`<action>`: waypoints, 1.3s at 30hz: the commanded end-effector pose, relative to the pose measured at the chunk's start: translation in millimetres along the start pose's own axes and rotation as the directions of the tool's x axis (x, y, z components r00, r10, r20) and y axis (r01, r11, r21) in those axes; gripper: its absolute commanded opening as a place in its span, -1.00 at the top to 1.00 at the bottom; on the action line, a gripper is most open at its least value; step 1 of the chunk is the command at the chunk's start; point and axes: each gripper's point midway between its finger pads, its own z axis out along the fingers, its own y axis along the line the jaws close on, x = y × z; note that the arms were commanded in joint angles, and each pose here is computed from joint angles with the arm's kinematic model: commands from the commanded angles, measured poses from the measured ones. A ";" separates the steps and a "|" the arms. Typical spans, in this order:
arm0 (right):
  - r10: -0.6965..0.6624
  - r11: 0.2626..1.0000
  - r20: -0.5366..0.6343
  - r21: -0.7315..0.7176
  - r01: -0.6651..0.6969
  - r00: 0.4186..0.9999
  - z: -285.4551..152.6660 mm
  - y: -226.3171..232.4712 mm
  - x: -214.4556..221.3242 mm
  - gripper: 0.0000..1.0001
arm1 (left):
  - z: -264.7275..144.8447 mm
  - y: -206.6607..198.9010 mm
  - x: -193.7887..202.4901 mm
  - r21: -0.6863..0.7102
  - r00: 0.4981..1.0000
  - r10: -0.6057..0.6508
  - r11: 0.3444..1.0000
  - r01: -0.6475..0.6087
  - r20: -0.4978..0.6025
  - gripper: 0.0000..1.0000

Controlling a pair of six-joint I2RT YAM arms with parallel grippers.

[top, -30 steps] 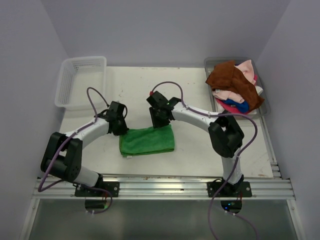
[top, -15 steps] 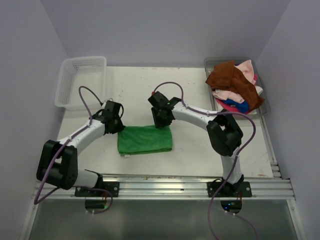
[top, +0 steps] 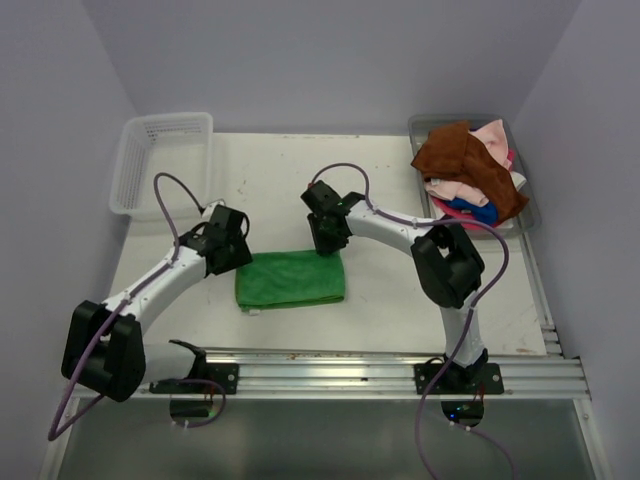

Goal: Roll the towels
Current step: Fold the towel

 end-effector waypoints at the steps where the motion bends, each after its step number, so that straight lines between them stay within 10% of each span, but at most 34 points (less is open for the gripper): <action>1: -0.027 1.000 0.052 -0.013 0.027 0.998 -16.9 2.0 -14.7 0.35 | -19.8 -17.3 11.7 0.037 1.000 0.016 0.999 -0.016 0.023 0.02; 8: -0.031 0.997 -0.004 0.069 0.031 1.000 14.1 -17.7 7.2 0.39 | 10.3 -22.4 63.2 0.072 0.990 0.055 0.996 -0.046 -0.127 0.46; 27: 0.171 0.985 -0.051 -0.022 -0.172 0.984 -43.9 -4.1 167.8 0.48 | 64.6 -120.7 6.9 0.163 0.914 0.384 0.918 -0.362 -0.130 0.46; 39: 0.032 0.999 0.136 0.031 -0.037 0.990 -90.5 8.4 108.9 0.36 | -8.8 -155.7 -31.0 0.322 0.902 0.430 0.848 -0.420 0.043 0.17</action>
